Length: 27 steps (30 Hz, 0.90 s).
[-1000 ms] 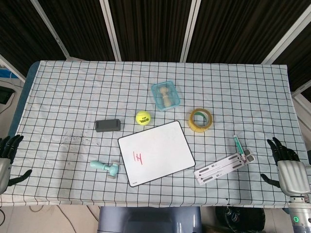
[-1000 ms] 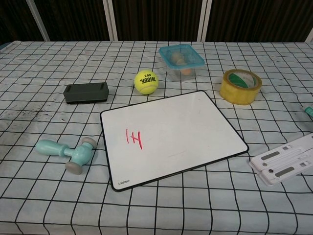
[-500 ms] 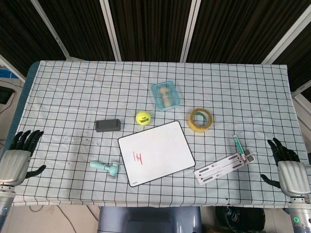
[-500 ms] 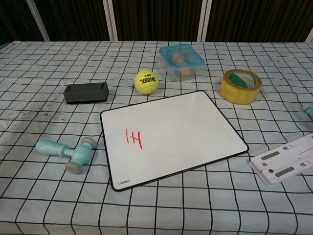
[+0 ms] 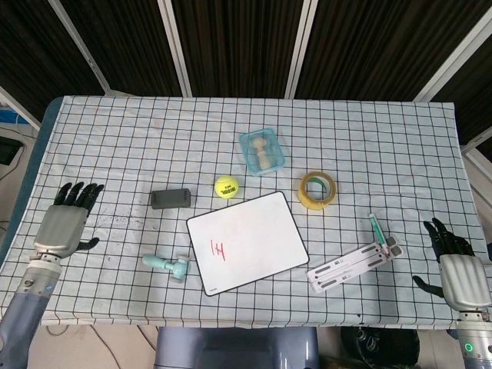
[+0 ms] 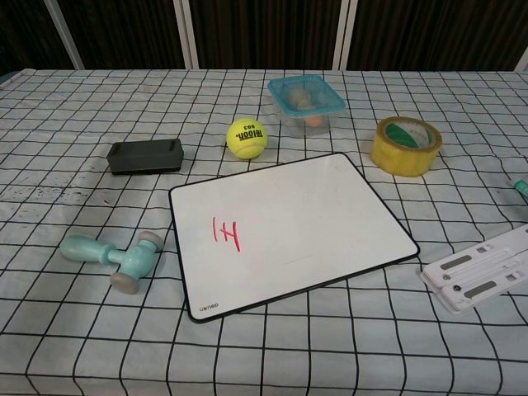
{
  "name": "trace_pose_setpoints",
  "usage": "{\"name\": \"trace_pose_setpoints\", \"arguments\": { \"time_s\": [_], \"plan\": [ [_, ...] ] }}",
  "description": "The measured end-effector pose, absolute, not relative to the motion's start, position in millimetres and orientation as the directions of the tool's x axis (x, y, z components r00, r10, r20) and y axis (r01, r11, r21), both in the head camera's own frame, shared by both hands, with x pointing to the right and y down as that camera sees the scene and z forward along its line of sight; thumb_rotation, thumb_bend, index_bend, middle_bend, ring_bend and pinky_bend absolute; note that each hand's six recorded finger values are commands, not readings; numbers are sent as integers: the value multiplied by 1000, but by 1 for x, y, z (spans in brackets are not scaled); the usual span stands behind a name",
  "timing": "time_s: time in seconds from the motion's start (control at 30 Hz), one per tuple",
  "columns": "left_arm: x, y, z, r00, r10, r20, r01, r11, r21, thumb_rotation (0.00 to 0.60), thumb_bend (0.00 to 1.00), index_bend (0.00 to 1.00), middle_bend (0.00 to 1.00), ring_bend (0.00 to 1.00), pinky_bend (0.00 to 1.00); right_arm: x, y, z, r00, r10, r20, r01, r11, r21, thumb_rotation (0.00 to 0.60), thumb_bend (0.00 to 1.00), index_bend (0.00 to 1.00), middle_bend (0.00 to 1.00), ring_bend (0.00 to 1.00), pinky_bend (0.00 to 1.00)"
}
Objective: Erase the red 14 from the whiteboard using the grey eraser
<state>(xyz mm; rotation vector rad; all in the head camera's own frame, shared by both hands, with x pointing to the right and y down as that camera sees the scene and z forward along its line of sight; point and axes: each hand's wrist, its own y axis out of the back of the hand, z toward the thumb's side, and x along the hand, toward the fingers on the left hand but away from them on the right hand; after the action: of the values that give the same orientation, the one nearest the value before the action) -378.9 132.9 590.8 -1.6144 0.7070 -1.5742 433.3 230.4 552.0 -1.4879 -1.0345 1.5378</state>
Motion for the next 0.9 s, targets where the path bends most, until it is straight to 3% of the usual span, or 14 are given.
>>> {"name": "trace_pose_setpoints", "arguments": {
  "time_s": [0.1, 0.27, 0.6, 0.9],
  "plan": [
    [-369, 121, 599, 84, -808, 583, 130, -571, -810, 600, 116, 0, 83, 0, 47, 433, 231, 552, -47, 916, -398, 22, -397, -917, 600, 56, 45, 65, 181, 212],
    [-353, 104, 616, 66, -792, 607, 156, -593, -790, 600, 117, 0, 84, 0, 6, 433, 231, 553, -46, 915, -401, 22, -400, -916, 600, 56, 45, 69, 181, 212],
    [-326, 74, 649, 24, -786, 618, 181, -604, -776, 600, 117, 0, 100, 0, 80, 434, 232, 552, -47, 914, -403, 26, -402, -915, 600, 56, 45, 68, 182, 212],
    [-284, 67, 676, 77, -723, 686, 206, -662, -721, 600, 125, 20, 161, 0, 92, 434, 232, 553, -50, 912, -408, 23, -407, -913, 600, 56, 45, 69, 182, 213]
  ]
}}
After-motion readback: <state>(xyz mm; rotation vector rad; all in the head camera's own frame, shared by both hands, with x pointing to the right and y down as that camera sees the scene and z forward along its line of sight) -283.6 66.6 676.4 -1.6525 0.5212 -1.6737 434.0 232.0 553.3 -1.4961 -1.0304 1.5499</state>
